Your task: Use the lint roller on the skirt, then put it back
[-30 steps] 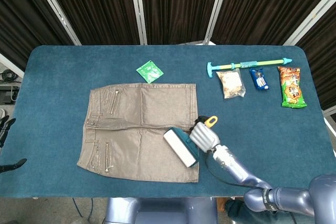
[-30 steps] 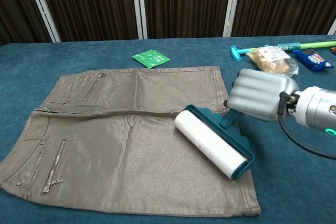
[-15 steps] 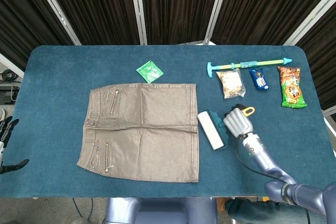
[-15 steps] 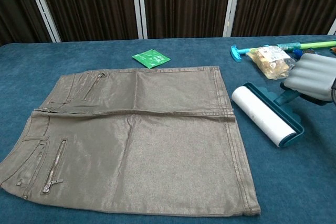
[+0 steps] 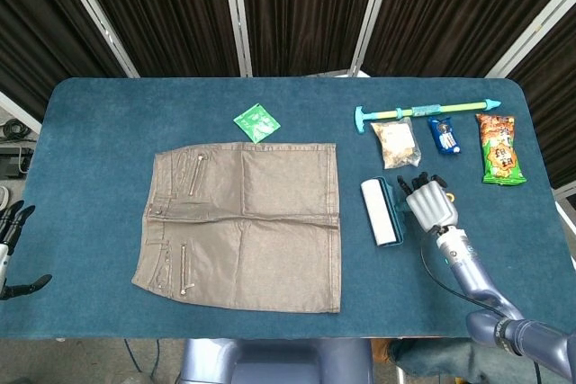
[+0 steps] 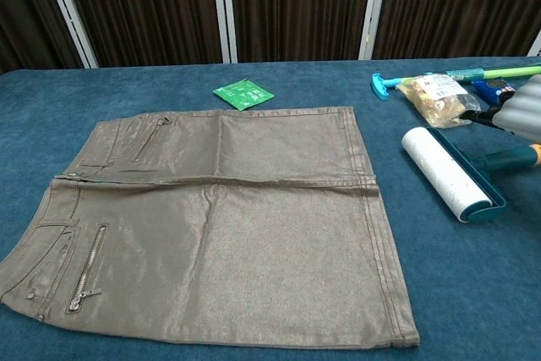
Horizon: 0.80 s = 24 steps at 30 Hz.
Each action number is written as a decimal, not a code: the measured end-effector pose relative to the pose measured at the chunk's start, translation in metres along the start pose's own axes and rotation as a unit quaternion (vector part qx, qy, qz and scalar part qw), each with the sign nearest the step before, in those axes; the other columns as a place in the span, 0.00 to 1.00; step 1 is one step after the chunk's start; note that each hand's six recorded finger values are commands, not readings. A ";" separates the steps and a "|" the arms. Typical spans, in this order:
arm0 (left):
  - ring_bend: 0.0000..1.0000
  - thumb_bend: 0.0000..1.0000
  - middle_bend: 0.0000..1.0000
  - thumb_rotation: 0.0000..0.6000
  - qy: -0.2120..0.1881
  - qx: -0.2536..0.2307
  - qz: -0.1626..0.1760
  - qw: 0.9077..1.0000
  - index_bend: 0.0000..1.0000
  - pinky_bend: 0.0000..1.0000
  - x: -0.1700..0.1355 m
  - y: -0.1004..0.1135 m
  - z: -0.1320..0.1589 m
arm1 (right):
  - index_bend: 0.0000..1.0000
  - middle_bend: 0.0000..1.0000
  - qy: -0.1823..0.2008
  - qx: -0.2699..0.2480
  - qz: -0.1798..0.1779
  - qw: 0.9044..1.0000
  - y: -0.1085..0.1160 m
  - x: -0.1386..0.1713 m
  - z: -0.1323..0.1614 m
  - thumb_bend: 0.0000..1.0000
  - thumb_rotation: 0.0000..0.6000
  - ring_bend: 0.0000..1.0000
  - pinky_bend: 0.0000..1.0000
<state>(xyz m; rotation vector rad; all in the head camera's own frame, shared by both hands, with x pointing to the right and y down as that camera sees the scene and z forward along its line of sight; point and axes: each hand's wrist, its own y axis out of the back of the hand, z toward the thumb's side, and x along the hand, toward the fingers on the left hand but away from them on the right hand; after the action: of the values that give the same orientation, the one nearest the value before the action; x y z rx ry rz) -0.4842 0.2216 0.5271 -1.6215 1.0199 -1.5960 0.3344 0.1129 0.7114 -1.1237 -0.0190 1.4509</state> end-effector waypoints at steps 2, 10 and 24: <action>0.00 0.00 0.00 1.00 -0.002 -0.002 0.002 1.000 0.00 0.00 -0.001 0.002 0.000 | 0.00 0.25 -0.006 -0.002 -0.006 1.000 0.003 0.005 -0.006 0.00 1.00 0.20 0.46; 0.00 0.00 0.00 1.00 -0.012 -0.018 0.014 1.000 0.00 0.00 -0.008 0.012 0.001 | 0.00 0.25 -0.043 -0.037 -0.030 0.998 0.015 0.040 -0.041 0.00 1.00 0.20 0.45; 0.00 0.00 0.00 1.00 -0.046 -0.022 0.051 0.997 0.00 0.00 -0.015 0.022 0.000 | 0.00 0.00 -0.094 -0.314 -0.120 0.937 0.032 0.144 -0.079 0.00 1.00 0.00 0.00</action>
<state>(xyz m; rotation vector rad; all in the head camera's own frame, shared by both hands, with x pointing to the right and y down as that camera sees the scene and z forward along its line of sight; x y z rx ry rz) -0.4855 0.2239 0.5003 -1.6300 1.0781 -1.4294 0.3901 0.1694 0.5645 -1.4246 -0.7765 1.3562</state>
